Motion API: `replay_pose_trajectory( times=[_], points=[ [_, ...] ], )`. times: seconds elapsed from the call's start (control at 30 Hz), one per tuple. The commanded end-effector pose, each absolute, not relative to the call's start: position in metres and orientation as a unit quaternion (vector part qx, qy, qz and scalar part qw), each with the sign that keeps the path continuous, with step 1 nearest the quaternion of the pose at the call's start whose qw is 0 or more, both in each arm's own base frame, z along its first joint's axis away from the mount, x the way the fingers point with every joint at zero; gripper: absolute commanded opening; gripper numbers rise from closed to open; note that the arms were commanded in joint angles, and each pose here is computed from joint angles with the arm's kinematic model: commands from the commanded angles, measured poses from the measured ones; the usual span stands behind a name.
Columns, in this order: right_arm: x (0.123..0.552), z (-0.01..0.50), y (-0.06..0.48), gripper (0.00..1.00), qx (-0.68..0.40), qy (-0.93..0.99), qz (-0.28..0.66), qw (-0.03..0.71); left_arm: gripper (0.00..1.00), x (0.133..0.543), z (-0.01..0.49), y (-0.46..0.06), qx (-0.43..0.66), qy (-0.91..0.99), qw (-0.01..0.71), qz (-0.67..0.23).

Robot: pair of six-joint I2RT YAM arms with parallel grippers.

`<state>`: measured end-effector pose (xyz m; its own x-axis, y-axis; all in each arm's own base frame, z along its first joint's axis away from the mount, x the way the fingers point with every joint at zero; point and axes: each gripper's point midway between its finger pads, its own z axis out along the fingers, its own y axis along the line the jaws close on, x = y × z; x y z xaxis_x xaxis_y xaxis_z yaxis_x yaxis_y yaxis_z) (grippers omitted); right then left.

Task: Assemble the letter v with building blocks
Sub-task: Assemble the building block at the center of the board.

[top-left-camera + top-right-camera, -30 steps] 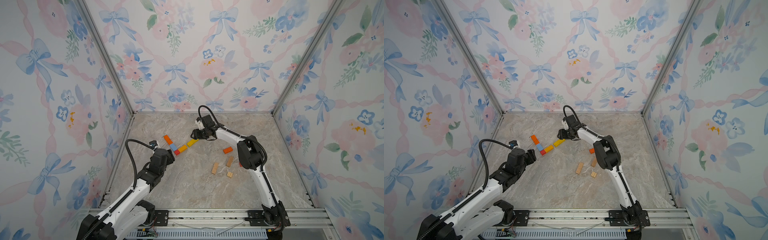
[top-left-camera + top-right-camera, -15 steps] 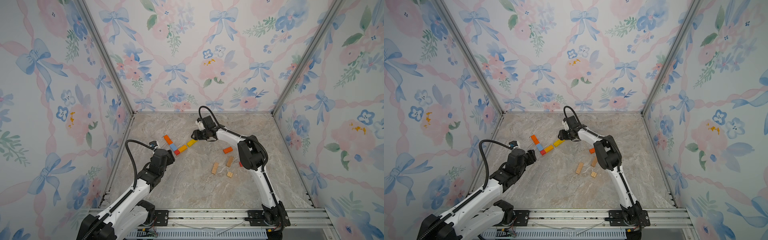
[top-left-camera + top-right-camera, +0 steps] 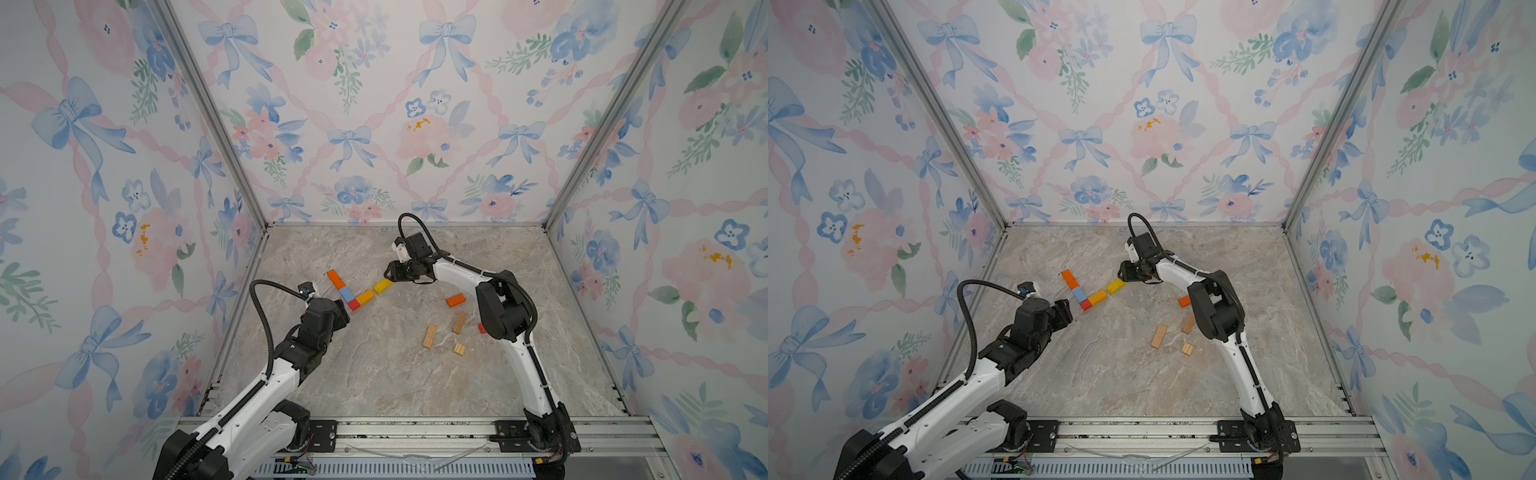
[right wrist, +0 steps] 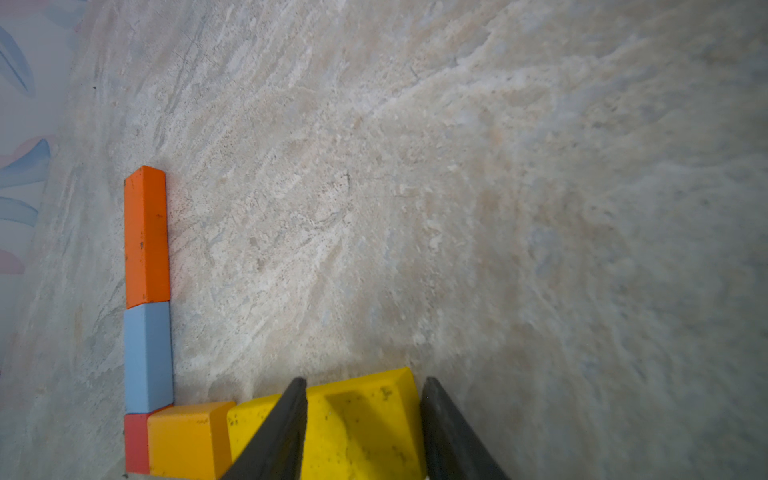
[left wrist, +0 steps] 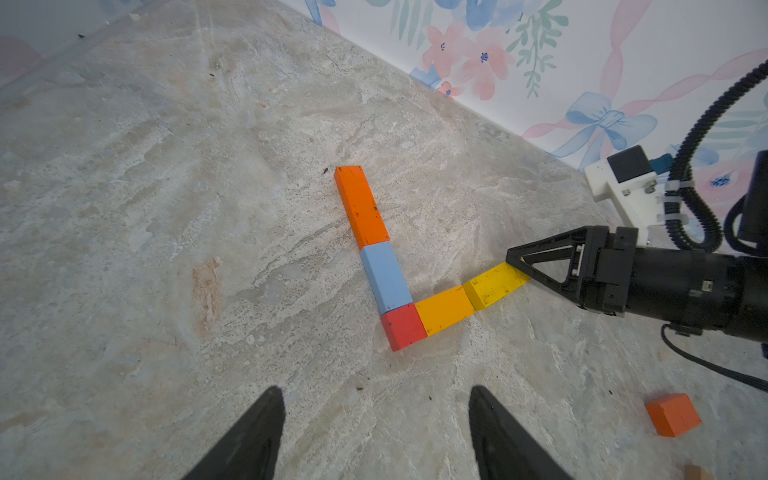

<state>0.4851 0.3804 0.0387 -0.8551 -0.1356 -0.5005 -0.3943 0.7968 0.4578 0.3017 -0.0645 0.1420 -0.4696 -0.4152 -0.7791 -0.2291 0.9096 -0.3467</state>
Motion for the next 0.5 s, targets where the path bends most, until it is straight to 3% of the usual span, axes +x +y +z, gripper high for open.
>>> replay_pose_trajectory(
  times=[0.0,0.47],
  points=[
    [0.4651,0.0321,0.3812,0.46,-0.144,0.929,0.278,0.197,0.73,0.2982,0.1354,-0.0605,-0.195,0.854,0.473,-0.094],
    [0.4638,0.0325,0.3837,0.43,-0.143,0.929,0.28,0.196,0.73,0.2976,0.1335,-0.0609,-0.196,0.854,0.472,-0.096]
  ],
)
